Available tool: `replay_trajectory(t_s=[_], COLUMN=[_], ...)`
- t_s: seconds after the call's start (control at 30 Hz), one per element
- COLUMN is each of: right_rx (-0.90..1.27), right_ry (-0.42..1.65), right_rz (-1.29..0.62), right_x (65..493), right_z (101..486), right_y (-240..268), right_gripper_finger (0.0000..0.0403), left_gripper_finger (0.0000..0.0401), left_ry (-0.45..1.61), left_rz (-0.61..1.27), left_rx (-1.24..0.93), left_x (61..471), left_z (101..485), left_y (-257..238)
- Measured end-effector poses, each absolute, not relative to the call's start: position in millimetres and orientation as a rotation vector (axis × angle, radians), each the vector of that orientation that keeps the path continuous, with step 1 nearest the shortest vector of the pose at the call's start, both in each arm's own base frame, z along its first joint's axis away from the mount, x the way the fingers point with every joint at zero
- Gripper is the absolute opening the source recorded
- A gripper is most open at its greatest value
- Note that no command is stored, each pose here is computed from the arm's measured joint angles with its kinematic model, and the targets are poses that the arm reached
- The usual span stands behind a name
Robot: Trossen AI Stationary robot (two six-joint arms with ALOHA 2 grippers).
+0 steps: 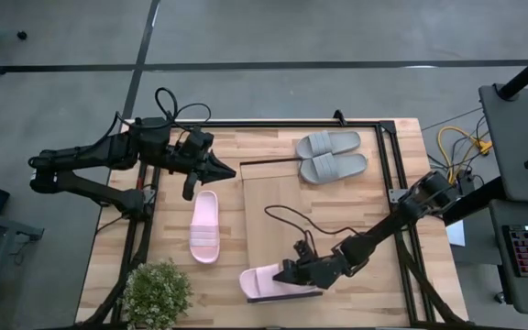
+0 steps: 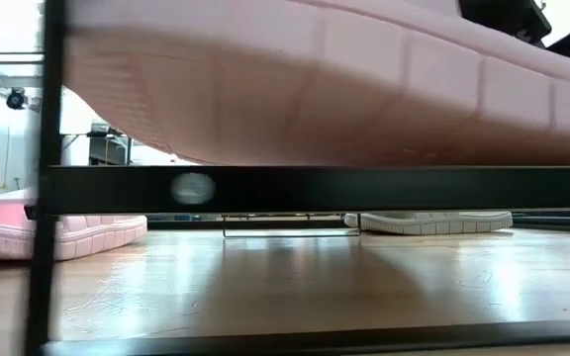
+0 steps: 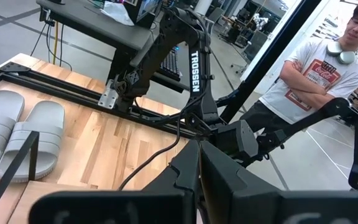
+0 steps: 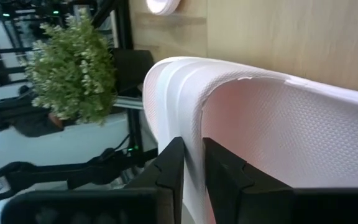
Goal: Pick and place slides into the shelf
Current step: Put the right pink slide on the shelf, then put the pink slide on the shelf
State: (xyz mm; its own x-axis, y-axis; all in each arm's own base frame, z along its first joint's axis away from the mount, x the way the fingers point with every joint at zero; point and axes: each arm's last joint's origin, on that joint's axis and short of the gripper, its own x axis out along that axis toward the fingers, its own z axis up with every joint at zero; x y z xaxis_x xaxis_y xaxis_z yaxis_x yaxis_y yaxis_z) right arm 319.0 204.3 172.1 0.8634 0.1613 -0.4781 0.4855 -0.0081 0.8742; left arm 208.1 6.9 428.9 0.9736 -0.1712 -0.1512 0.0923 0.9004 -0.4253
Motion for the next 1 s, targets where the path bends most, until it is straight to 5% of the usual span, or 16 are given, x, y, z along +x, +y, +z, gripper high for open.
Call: replay_trajectory(t_s=[0.47,1.0], right_rx=[1.526,1.513], right_ry=[0.589,0.593], right_rz=[-0.273,-0.277], right_x=[317.1,321.3], right_z=[176.4,178.7], right_y=[197.5,188.4], right_gripper_finger=[0.0055,0.0162], left_gripper_finger=[0.0,0.0], left_ry=[0.199,0.208], left_rz=[-0.147,-0.151], left_rx=[-0.431,-0.43], left_x=[208.8,208.7], left_z=[426.3,425.2], left_y=[6.7,6.5])
